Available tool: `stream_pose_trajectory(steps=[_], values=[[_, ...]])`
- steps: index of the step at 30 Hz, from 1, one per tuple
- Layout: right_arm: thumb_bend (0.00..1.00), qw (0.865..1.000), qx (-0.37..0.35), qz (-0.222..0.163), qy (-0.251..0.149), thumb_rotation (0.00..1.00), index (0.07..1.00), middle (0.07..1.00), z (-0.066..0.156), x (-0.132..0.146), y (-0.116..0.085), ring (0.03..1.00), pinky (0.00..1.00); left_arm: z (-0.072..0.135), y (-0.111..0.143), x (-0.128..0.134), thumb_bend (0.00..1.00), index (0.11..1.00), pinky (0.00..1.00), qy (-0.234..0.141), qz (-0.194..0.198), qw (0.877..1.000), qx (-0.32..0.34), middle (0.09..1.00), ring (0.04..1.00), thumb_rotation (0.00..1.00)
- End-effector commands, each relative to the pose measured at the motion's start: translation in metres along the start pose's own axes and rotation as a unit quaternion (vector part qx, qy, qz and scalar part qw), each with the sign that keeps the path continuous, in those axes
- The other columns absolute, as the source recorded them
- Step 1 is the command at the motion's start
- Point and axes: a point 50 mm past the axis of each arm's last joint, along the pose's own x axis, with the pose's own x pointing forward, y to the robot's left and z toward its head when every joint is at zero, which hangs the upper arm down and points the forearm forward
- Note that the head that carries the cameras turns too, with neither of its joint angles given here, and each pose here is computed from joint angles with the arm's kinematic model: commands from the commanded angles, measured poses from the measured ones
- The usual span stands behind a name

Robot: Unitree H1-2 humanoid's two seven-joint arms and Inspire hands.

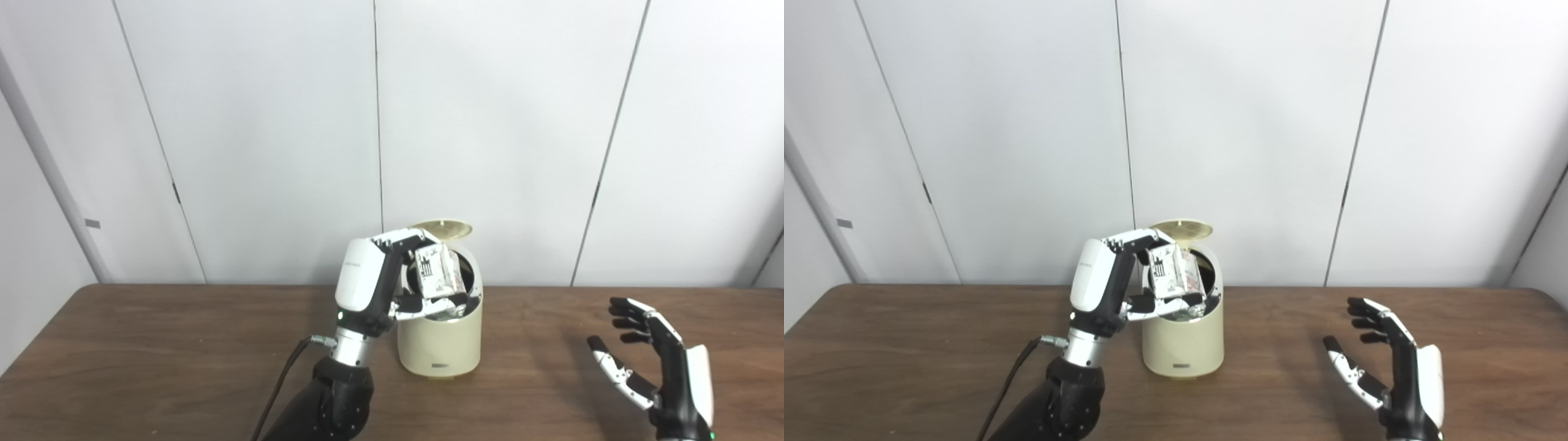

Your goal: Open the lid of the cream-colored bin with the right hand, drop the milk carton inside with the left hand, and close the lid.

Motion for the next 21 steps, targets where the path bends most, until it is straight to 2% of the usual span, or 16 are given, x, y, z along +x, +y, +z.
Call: stream_pose_trajectory(steps=[1,7,13,21], values=[[0.24,0.998,0.01,0.027,0.053,0.24,0.706,0.683,-0.014,-0.042,0.02,0.646,0.55,0.008,0.009,0.031,0.51,0.475,0.36,-0.048,0.029,0.998,0.007,0.481,0.462,0.0],[0.24,0.998,0.016,0.027,0.052,0.21,0.703,0.678,-0.012,-0.042,0.021,0.643,0.55,0.003,0.006,0.028,0.5,0.474,0.42,-0.047,0.023,0.999,0.015,0.476,0.477,0.0],[0.24,0.998,0.011,0.03,0.053,0.34,0.71,0.689,-0.011,-0.043,0.022,0.658,0.57,-0.001,0.005,0.027,0.5,0.477,0.42,-0.048,0.018,0.998,0.022,0.472,0.481,0.0],[0.25,0.997,0.016,0.035,0.062,0.41,0.721,0.702,-0.009,-0.044,0.023,0.673,0.58,-0.008,0.003,0.029,0.5,0.487,0.44,-0.061,0.005,0.997,0.053,0.463,0.479,0.0]])
